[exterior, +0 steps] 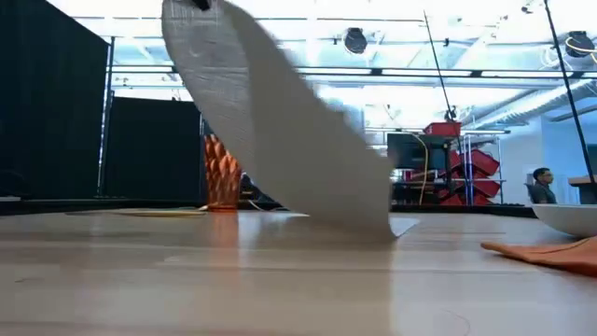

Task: Set table place
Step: Put the gray table mat on the center of the table

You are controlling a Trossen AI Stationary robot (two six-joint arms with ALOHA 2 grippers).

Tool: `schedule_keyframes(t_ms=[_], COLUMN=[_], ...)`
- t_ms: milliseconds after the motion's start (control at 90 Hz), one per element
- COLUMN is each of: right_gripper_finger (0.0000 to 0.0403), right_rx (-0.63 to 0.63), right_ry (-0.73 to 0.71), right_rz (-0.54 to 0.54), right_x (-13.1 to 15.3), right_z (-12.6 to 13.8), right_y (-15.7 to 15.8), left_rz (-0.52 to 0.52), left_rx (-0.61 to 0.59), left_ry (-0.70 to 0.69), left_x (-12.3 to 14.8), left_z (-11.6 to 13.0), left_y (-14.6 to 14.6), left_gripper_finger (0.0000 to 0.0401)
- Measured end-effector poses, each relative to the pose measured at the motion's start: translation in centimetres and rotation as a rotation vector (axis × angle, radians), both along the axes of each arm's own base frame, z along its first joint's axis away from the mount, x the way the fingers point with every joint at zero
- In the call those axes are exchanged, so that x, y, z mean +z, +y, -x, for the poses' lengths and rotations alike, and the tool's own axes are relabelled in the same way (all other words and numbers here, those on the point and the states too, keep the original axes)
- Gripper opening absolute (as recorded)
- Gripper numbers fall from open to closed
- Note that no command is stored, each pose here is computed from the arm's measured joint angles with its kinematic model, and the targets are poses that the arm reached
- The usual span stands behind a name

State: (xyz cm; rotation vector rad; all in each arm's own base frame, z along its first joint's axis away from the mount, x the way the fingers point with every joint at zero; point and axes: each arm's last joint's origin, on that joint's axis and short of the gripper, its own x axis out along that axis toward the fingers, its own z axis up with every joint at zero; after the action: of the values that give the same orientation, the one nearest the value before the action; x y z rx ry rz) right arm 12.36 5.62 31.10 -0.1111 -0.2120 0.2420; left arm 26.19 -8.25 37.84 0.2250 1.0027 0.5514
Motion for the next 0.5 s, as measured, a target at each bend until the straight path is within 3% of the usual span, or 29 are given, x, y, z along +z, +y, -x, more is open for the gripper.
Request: schedule_keyframes(t_ms=[256,500], right_gripper_finger=[0.0102,0.0102], right_rx=[-0.020,-0.027], right_ry=[-0.015,-0.015], right_rz=[-0.005,-0.003], right_x=[0.1,0.1], right_z=[-0.2,-0.3], right_y=[-0.5,-0.7], left_rz=[0.043,0.093], left_rx=[-0.101,-0.089], left_ry=[-0.038,-0.013], left_x=[-1.3,-3.2], left_z=[-2.1,-2.8], left_y=[-2.8,-5.1], left_gripper_finger=[0.0000,0.0000])
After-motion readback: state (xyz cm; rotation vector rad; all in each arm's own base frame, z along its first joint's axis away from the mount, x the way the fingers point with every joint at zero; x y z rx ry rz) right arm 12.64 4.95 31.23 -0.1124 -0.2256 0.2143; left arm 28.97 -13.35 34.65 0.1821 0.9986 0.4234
